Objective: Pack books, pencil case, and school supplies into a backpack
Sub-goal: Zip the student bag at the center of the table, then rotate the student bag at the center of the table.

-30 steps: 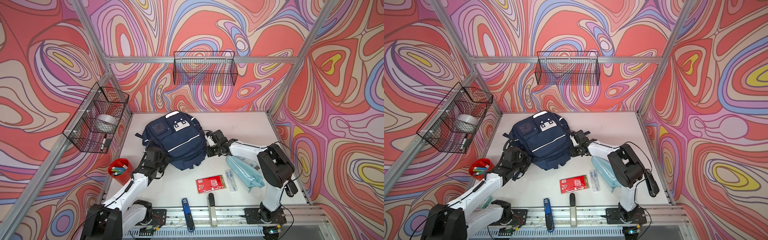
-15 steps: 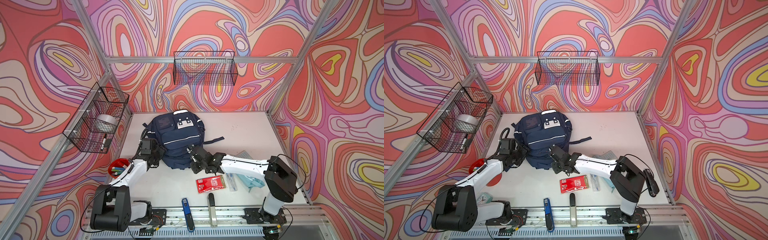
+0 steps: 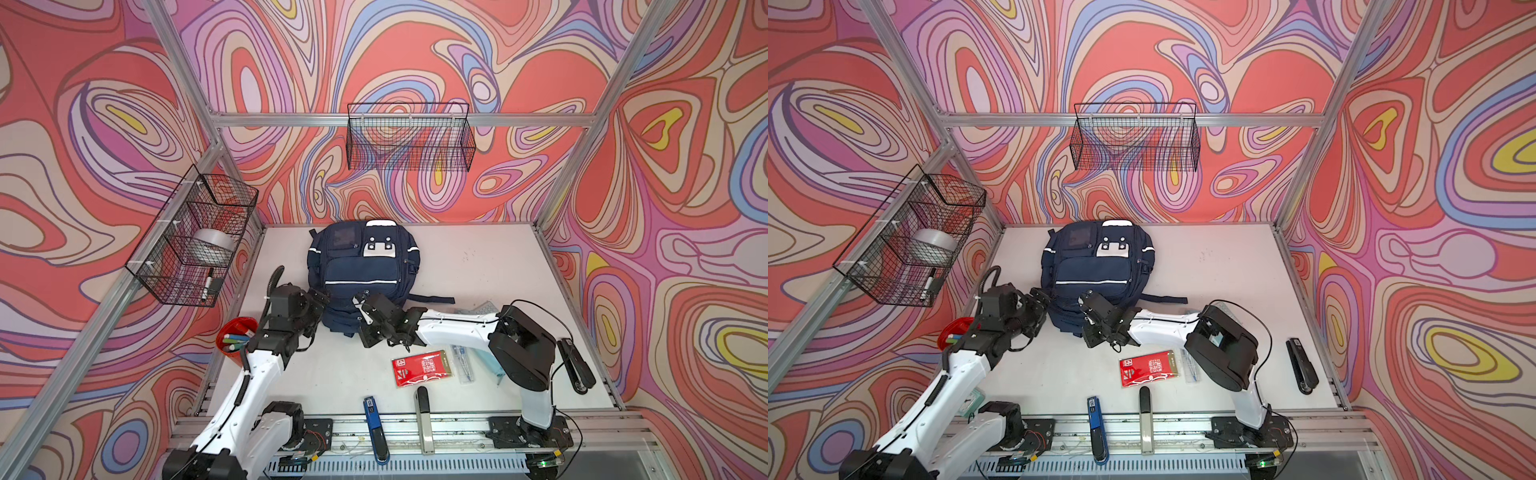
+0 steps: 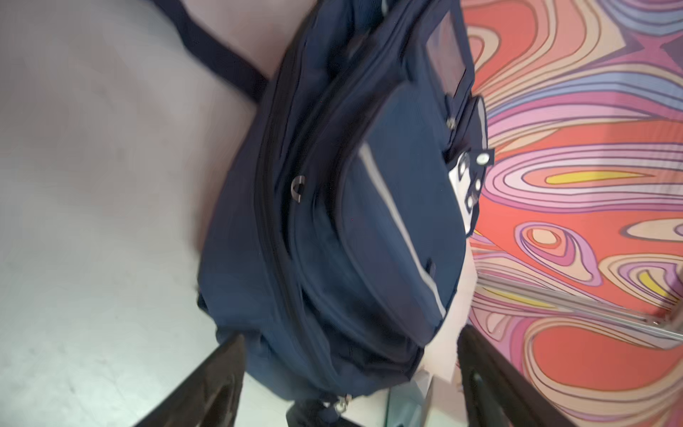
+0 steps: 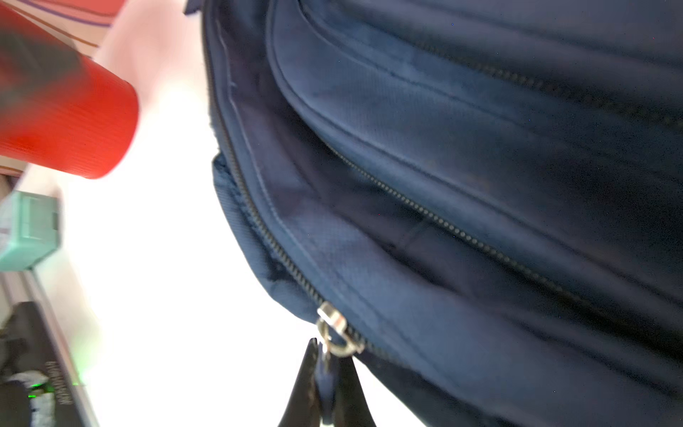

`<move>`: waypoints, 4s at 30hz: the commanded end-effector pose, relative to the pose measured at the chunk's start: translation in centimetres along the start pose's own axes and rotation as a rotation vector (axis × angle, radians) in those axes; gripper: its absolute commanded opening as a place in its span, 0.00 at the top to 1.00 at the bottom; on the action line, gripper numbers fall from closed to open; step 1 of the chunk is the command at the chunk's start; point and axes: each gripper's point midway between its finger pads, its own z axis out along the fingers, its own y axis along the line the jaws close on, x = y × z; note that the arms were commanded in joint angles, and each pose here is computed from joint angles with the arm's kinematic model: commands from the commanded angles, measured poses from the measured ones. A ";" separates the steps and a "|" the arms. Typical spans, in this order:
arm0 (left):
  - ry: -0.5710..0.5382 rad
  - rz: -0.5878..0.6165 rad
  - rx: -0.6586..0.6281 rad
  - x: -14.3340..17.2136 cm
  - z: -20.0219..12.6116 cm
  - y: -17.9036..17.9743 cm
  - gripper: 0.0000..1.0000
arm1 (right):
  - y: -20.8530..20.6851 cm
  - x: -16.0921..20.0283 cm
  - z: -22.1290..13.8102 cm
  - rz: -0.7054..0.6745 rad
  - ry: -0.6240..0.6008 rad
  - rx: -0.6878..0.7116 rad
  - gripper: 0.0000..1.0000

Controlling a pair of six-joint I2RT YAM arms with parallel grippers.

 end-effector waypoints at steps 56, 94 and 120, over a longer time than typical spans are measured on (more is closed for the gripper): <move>0.004 0.027 -0.040 0.5 -0.5 0.1 1.00 | -28.9 -3.2 -5.5 0.252 -0.077 0.395 1.00; 0.021 0.598 0.080 2.1 3.6 -12.8 0.00 | -25.1 -12.1 -12.0 0.118 -0.228 0.184 0.02; 0.088 0.618 -0.290 6.3 10.7 -3.0 0.23 | -29.0 -12.8 -0.6 0.349 -0.189 -0.043 0.64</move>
